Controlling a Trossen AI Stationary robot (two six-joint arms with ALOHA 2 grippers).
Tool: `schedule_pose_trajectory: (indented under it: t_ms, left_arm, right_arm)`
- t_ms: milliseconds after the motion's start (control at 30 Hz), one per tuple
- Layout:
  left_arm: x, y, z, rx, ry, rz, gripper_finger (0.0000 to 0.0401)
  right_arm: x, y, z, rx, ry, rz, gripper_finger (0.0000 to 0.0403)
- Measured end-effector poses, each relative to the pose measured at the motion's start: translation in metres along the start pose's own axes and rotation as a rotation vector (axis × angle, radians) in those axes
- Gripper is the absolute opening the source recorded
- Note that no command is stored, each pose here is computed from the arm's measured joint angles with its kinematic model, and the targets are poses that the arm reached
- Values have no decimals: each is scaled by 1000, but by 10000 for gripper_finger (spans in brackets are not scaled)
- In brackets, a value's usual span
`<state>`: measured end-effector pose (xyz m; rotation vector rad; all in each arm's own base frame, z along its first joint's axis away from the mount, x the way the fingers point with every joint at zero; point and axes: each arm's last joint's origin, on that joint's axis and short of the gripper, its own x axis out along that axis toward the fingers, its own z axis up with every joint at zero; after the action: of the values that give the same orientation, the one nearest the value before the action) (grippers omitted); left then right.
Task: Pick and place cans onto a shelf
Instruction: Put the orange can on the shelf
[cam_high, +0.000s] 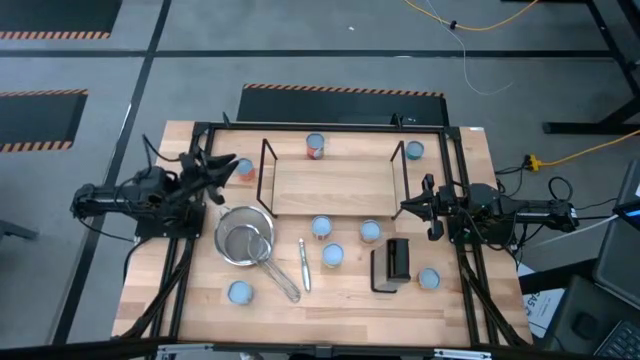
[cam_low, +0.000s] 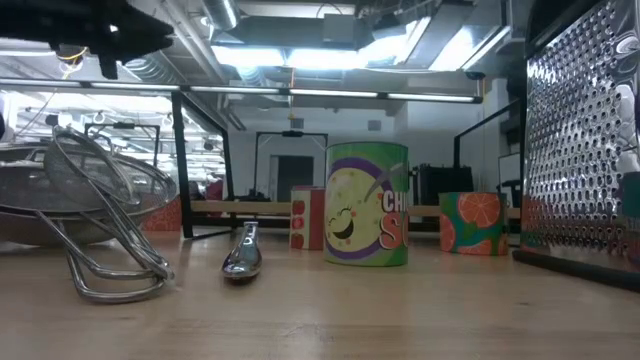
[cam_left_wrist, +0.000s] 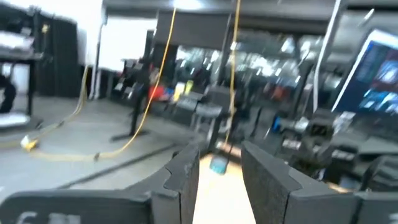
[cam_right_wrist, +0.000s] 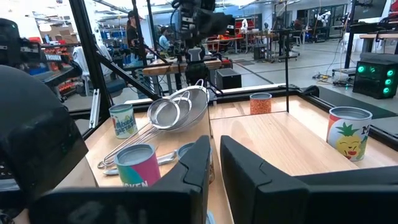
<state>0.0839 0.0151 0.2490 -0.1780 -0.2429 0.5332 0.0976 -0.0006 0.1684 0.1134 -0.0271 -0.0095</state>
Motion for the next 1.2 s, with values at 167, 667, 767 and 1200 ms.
schedule_pose_trajectory:
  t_ms: [167, 667, 767, 1200]
  left_arm:
    - [6, -5, 15, 61, 103, 35, 112]
    - [11, -11, 48, 156, 438, 130, 112]
    - [12, -11, 52, 189, 493, 150, 112]
    - [36, 3, 27, 350, 895, 235, 108]
  right_arm:
    - [0, 0, 0, -62, 0, 2, 45]
    - [0, 0, 0, -96, 0, 1, 45]
    - [0, 0, 0, -96, 0, 1, 45]
    - [0, 0, 0, -96, 0, 1, 45]
